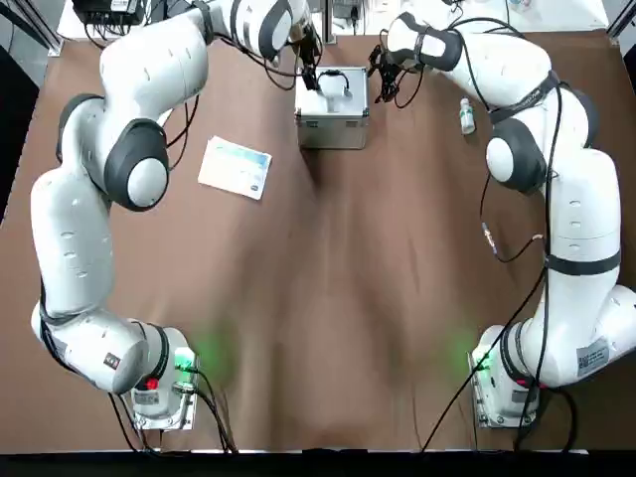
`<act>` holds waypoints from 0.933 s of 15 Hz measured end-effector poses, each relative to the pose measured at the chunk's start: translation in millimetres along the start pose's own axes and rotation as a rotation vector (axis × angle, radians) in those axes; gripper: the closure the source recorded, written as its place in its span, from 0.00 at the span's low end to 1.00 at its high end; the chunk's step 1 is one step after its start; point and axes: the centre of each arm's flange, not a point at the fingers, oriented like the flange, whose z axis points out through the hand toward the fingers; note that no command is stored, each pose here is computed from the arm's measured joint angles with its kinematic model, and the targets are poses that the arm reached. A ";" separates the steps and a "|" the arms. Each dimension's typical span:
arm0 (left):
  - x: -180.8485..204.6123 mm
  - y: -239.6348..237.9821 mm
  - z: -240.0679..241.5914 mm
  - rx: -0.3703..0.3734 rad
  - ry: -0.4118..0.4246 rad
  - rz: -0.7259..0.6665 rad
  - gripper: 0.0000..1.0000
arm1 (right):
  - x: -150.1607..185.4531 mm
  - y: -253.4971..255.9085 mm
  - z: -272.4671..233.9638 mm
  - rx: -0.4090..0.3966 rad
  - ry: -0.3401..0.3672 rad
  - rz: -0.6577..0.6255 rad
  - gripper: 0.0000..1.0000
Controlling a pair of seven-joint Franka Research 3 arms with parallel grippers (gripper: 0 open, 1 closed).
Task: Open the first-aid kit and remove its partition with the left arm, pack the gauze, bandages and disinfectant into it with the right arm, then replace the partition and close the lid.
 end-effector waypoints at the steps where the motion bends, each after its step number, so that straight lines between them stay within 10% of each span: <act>1: -3.0 -3.1 4.6 0.005 0.000 0.005 0.00 | -1.0 -1.9 -0.2 0.004 -0.002 -0.022 0.14; 14: -24.3 -16.4 34.2 -0.032 -0.042 0.034 0.00 | -11.7 -10.6 18.7 -0.033 -0.075 -0.076 0.27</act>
